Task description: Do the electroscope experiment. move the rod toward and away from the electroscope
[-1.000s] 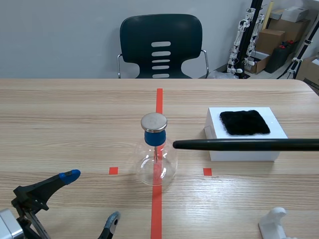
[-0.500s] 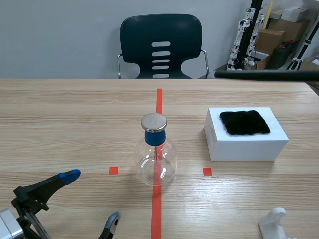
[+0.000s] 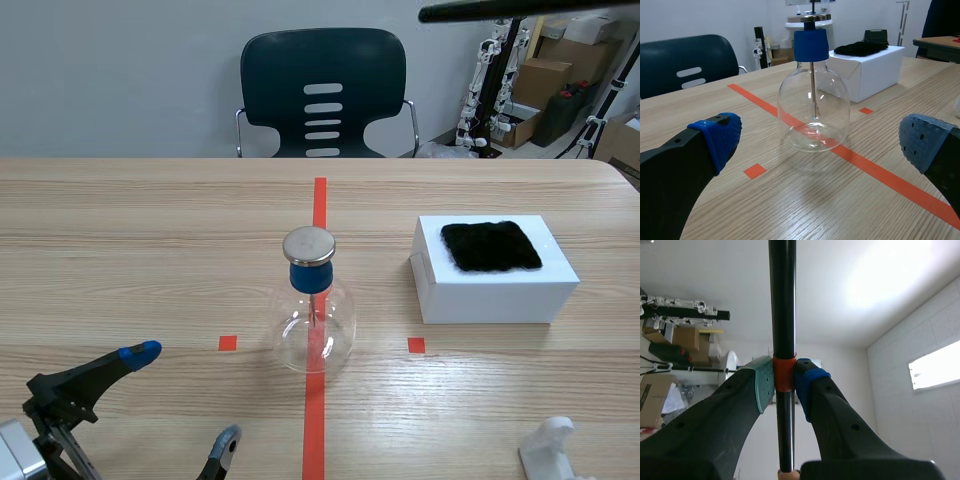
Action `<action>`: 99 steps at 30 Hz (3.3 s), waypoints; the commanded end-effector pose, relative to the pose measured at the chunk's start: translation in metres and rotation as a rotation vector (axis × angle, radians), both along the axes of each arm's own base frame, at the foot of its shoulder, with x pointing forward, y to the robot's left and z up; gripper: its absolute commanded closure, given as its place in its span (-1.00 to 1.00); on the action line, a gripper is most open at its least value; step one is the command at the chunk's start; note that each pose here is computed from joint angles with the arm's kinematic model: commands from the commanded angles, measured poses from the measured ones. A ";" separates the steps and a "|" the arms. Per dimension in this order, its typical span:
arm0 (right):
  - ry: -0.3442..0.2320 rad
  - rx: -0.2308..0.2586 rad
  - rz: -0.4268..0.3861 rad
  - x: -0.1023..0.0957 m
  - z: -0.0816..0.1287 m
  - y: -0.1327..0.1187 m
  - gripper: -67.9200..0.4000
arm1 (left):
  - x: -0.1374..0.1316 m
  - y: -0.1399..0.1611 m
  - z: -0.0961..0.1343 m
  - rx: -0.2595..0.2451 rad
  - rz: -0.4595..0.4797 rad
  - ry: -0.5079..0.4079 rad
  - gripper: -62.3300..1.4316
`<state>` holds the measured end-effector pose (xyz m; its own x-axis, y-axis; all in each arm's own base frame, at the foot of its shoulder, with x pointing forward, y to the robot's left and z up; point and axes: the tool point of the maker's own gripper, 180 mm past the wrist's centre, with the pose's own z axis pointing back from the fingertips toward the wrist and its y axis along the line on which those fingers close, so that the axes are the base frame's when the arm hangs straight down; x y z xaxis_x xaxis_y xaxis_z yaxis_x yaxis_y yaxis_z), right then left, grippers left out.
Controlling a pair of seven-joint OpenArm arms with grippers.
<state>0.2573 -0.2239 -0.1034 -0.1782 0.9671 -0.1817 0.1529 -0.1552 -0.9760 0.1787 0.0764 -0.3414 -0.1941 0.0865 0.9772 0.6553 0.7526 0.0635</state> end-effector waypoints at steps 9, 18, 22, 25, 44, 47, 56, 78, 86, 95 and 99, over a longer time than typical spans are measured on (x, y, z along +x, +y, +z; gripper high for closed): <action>-0.033 -0.048 0.043 0.030 0.003 0.006 0.95 | 0.001 0.000 0.006 -0.018 0.001 -0.020 -1.00; -0.074 -0.148 0.081 0.042 0.000 0.032 0.95 | 0.001 0.000 0.006 -0.018 0.001 -0.020 -1.00; -0.092 -0.193 0.110 0.043 -0.005 0.048 0.95 | 0.001 0.000 0.006 -0.018 0.001 -0.020 -1.00; -0.078 -0.223 0.118 0.046 -0.013 0.058 0.95 | 0.001 0.000 0.006 -0.018 0.001 -0.020 -1.00; 0.010 -0.337 0.144 0.055 -0.072 0.081 0.95 | 0.001 0.000 0.006 -0.019 0.001 -0.021 -1.00; 0.024 -0.348 0.153 0.053 -0.078 0.082 0.96 | 0.001 0.000 0.006 -0.019 0.001 -0.021 -1.00; 0.028 -0.349 0.153 0.053 -0.081 0.084 0.96 | 0.001 0.000 0.006 -0.019 0.001 -0.021 -1.00; 0.028 -0.313 0.147 0.054 -0.078 0.082 0.96 | 0.001 0.000 0.006 -0.019 0.001 -0.021 -1.00; 0.002 -0.209 0.111 0.060 -0.050 0.068 0.96 | 0.001 0.000 0.006 -0.019 0.001 -0.021 -1.00; 0.005 -0.108 0.060 0.054 -0.025 0.035 0.96 | 0.001 0.000 0.006 -0.018 0.001 -0.020 -1.00; 0.000 -0.078 0.039 0.046 -0.019 0.018 0.96 | 0.001 0.000 0.006 -0.019 0.002 -0.020 -1.00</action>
<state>0.3039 -0.2083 -0.1373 -0.2247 0.9378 -0.2646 0.1122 -0.2448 -0.9630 0.1786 0.0764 -0.3414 -0.1944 0.0867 0.9771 0.6553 0.7526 0.0635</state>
